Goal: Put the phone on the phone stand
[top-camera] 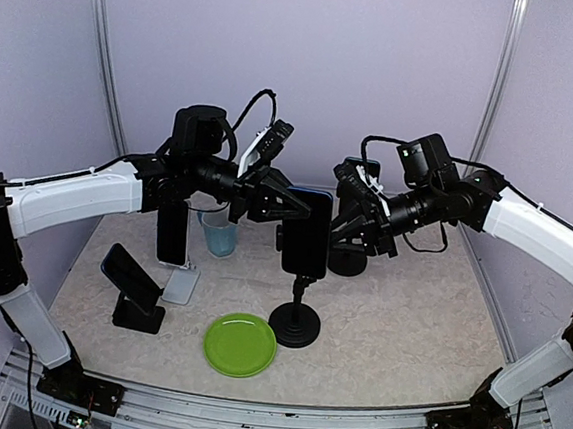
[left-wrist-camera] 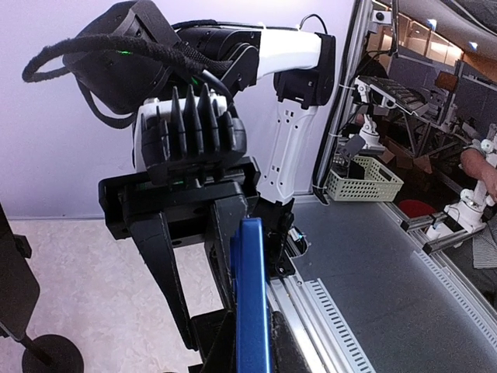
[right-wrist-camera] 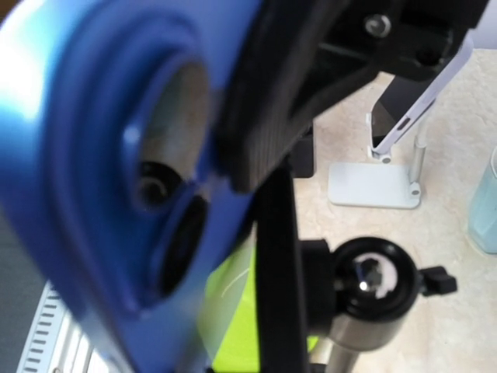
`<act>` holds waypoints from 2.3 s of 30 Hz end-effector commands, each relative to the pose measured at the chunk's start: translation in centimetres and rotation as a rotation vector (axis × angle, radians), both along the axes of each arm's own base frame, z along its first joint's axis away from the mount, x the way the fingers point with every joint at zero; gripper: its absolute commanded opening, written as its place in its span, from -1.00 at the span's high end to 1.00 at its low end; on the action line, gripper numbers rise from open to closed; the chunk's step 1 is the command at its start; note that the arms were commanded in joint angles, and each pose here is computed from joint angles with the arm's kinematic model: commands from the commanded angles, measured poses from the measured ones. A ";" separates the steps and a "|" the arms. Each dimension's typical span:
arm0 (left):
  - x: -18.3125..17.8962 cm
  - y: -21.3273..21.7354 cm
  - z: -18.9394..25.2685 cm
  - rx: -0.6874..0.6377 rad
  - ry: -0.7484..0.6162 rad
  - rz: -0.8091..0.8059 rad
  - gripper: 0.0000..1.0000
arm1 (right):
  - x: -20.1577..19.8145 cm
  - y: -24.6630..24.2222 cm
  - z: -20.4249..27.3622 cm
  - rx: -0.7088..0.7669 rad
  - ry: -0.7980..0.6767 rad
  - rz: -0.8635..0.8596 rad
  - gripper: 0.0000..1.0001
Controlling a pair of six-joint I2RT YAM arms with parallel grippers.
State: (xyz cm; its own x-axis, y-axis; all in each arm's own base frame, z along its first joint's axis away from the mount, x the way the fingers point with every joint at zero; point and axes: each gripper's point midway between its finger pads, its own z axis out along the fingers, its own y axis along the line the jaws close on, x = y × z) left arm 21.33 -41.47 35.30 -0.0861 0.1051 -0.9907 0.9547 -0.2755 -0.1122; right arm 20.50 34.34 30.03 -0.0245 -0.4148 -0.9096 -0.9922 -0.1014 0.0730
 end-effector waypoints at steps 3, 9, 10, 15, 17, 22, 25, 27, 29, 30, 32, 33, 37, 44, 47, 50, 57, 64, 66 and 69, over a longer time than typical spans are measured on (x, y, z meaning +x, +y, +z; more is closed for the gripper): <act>4.7 2.5 -2.0 0.109 0.016 0.230 1.00 | -2.1 -2.1 1.0 0.001 0.040 0.025 1.00; 5.2 3.4 -4.3 0.225 0.037 0.308 1.00 | -1.3 -4.0 1.6 0.014 0.010 -0.046 1.00; 5.5 3.6 -4.5 0.241 0.040 0.331 1.00 | -1.3 -4.3 1.4 0.014 0.012 -0.055 1.00; 6.1 4.1 -5.0 0.297 0.032 0.401 1.00 | -1.5 -4.8 0.9 0.020 0.012 -0.064 1.00; 6.2 3.8 -5.1 0.324 0.018 0.422 1.00 | -1.7 -4.8 0.9 0.024 0.017 -0.056 1.00; 6.5 1.7 -6.3 0.442 -0.022 0.471 1.00 | -1.7 -4.5 1.1 0.035 0.032 -0.039 1.00; 7.0 0.5 -7.4 0.507 -0.025 0.497 1.00 | -1.7 -4.3 1.5 0.043 0.040 -0.027 1.00; 7.0 0.1 -7.6 0.526 -0.018 0.498 1.00 | -1.8 -4.2 1.7 0.050 0.045 -0.021 1.00; 7.0 -0.2 -7.6 0.532 -0.013 0.495 1.00 | -1.9 -4.1 1.7 0.051 0.045 -0.019 1.00; 7.0 -0.3 -7.6 0.532 -0.010 0.491 1.00 | -1.8 -4.1 1.6 0.050 0.046 -0.020 1.00; 6.8 -0.4 -7.4 0.529 0.003 0.480 1.00 | -1.8 -4.1 1.4 0.047 0.047 -0.024 1.00; 6.6 -0.3 -7.5 0.540 0.016 0.470 1.00 | -1.8 -4.1 1.3 0.049 0.049 -0.024 1.00; 5.5 0.1 -7.5 0.607 0.052 0.442 1.00 | -1.7 -3.9 1.2 0.050 0.061 -0.030 1.00; 4.3 0.5 -6.2 0.579 0.059 0.424 1.00 | -1.5 -3.3 0.9 0.061 0.083 -0.022 1.00; 4.1 0.2 -6.2 0.565 0.065 0.410 1.00 | -1.2 -3.1 1.1 0.059 0.086 -0.028 1.00; 3.6 0.0 -6.4 0.568 0.062 0.398 1.00 | -1.0 -3.2 1.2 0.055 0.074 -0.044 0.78; 2.7 -0.1 -5.0 0.541 0.058 0.396 1.00 | -1.2 -3.5 1.6 0.058 0.041 -0.054 0.23; 2.3 -0.2 -3.4 0.485 0.050 0.389 1.00 | -0.7 -4.3 2.1 0.044 -0.034 -0.096 -0.71; 2.0 -0.3 -3.0 0.470 0.053 0.387 1.00 | -0.8 -4.4 1.9 0.043 -0.040 -0.098 -0.80; 1.6 -0.4 -2.4 0.445 0.055 0.385 1.00 | -0.8 -4.6 1.3 0.044 -0.038 -0.103 -0.85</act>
State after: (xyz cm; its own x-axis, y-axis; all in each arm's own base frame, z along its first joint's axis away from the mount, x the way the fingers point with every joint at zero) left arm 22.61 -43.12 34.97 -0.1736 0.4097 -0.8955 0.9847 0.0855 -0.1518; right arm 20.04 30.21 31.80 -0.0407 -0.3653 -0.9300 -0.9989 -0.0086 0.0471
